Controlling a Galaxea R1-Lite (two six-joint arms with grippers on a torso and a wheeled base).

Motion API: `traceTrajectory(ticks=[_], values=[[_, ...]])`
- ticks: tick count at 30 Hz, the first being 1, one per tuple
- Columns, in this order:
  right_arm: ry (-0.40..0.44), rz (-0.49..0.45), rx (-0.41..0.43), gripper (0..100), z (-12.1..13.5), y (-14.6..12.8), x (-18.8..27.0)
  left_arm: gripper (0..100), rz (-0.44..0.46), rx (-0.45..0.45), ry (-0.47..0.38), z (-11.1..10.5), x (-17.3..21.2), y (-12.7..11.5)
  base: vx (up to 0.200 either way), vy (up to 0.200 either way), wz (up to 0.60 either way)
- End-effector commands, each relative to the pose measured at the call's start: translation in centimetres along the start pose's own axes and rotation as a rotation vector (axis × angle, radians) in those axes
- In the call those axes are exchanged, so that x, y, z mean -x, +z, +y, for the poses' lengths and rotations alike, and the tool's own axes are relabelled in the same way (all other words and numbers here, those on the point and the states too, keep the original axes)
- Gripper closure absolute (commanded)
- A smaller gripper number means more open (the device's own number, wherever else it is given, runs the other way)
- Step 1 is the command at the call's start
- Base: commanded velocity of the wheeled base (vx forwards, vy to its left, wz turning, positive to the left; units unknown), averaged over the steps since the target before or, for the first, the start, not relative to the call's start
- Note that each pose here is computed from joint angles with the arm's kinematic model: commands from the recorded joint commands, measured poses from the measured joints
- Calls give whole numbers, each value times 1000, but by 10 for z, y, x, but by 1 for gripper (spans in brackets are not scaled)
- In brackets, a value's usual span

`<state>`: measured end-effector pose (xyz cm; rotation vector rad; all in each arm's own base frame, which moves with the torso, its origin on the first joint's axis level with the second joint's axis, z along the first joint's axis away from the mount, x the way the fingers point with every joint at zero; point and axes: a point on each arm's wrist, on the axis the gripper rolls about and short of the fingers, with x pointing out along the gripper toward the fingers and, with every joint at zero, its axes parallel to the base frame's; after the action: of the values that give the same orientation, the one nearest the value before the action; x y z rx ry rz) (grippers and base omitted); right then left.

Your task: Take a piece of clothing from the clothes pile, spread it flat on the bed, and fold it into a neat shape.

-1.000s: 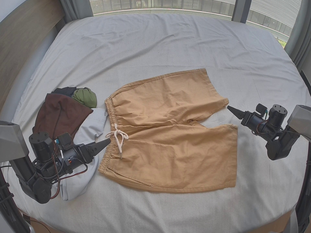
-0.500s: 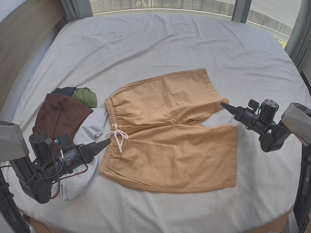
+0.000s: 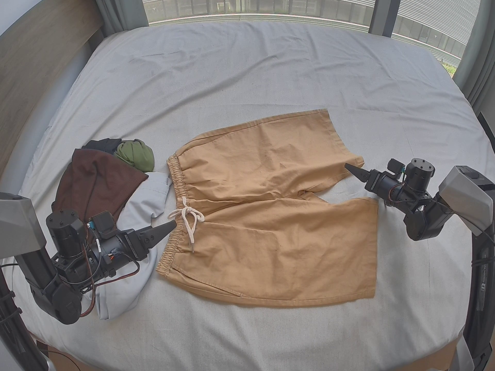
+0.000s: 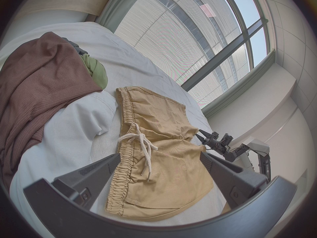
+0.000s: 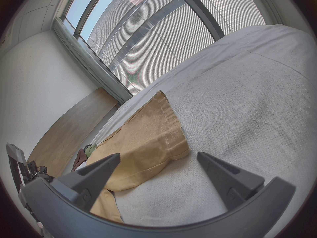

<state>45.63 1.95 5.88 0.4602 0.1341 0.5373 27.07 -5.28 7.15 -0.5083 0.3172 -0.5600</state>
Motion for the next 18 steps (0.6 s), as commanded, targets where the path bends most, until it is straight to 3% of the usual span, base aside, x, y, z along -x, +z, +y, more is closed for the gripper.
traceTrajectory(ticks=[1, 18], values=[[3, 4, -1, 100, -2, -4, -4, 0, 1, 1, -1, 0, 0, 0, 0, 0, 0], [-41, 15, -13, 100, 5, -10, -2, 0, -5, -1, -3, -1, 1, 1, 0, 0, 0]])
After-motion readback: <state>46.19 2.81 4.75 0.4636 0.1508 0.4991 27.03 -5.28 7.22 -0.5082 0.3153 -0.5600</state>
